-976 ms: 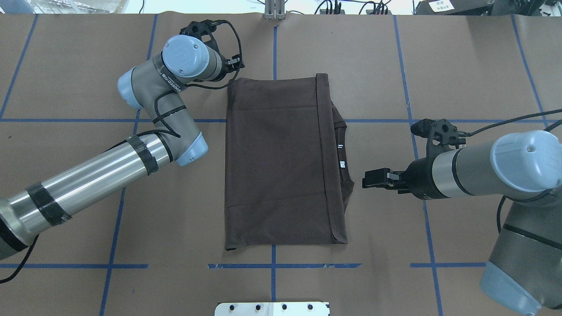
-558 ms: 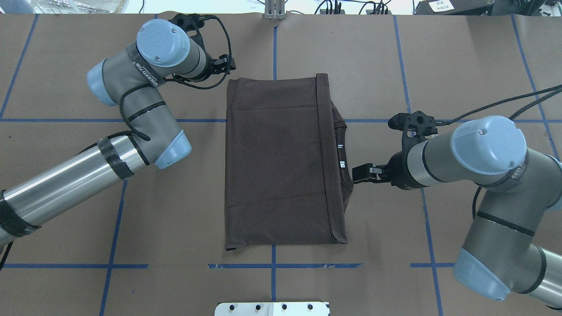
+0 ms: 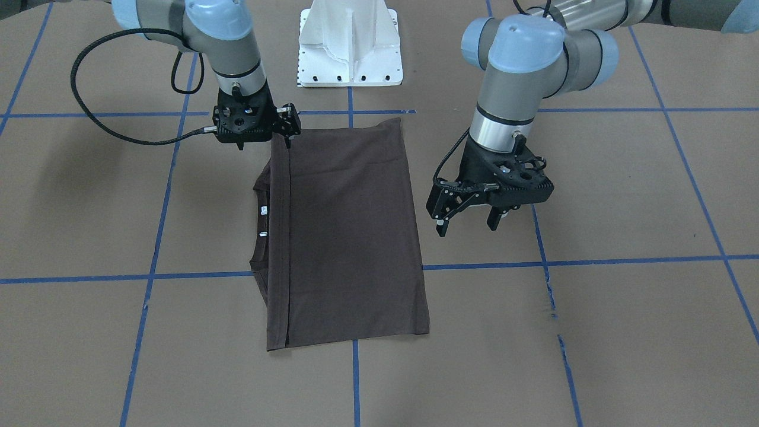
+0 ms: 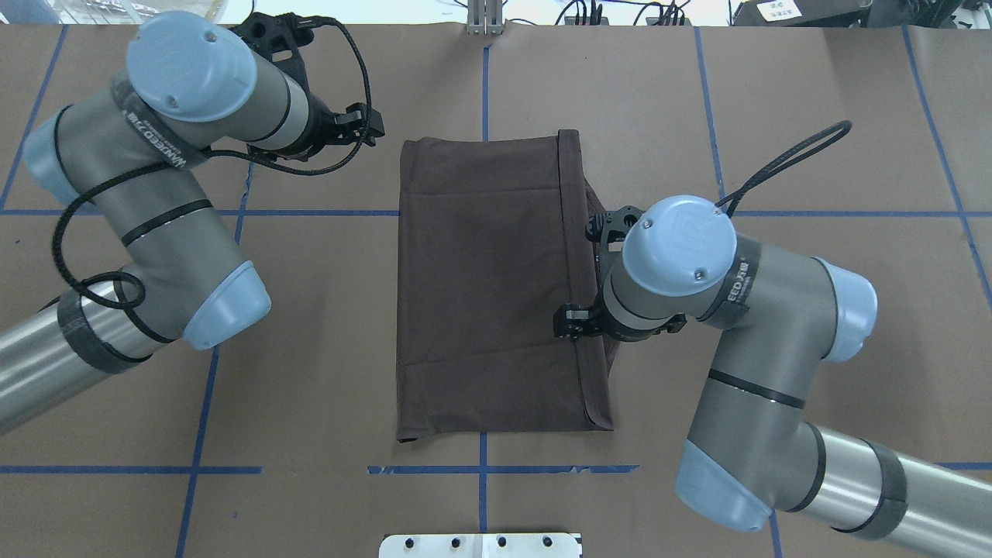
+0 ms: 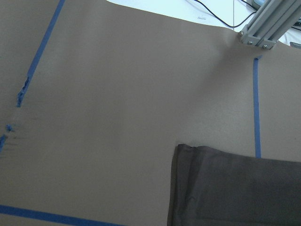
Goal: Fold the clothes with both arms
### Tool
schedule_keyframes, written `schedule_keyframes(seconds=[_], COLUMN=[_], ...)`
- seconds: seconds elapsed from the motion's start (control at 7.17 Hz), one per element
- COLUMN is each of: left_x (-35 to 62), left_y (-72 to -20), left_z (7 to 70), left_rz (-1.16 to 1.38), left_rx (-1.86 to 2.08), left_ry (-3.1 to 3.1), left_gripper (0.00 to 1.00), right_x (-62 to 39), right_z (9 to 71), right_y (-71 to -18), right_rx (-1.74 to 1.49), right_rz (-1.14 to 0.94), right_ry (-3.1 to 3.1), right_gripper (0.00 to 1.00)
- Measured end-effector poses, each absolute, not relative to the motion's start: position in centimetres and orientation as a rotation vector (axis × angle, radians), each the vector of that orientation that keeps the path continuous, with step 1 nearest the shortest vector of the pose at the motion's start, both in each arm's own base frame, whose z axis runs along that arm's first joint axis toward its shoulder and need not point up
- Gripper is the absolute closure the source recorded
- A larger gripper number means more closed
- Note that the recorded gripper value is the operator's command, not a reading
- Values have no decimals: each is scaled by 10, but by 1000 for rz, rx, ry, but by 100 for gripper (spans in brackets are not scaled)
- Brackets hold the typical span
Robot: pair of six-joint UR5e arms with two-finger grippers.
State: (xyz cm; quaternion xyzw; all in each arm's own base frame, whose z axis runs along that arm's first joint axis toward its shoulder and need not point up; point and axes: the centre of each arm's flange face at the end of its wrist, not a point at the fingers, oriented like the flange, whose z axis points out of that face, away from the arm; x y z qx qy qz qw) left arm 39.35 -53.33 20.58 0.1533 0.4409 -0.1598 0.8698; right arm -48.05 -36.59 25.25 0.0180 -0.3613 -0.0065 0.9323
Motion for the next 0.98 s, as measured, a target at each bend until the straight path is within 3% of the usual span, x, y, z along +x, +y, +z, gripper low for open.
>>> schedule_keyframes(seconds=[0.98], left_x=[386], left_y=[-520], left_z=[207], left_rz=[-320], left_rx=[305], left_ry=[937], left_gripper=[0], right_x=[-544], right_z=[296], right_y=[-321], right_rx=[-117], right_rz=[-101], right_ry=[-598], right_gripper=[0])
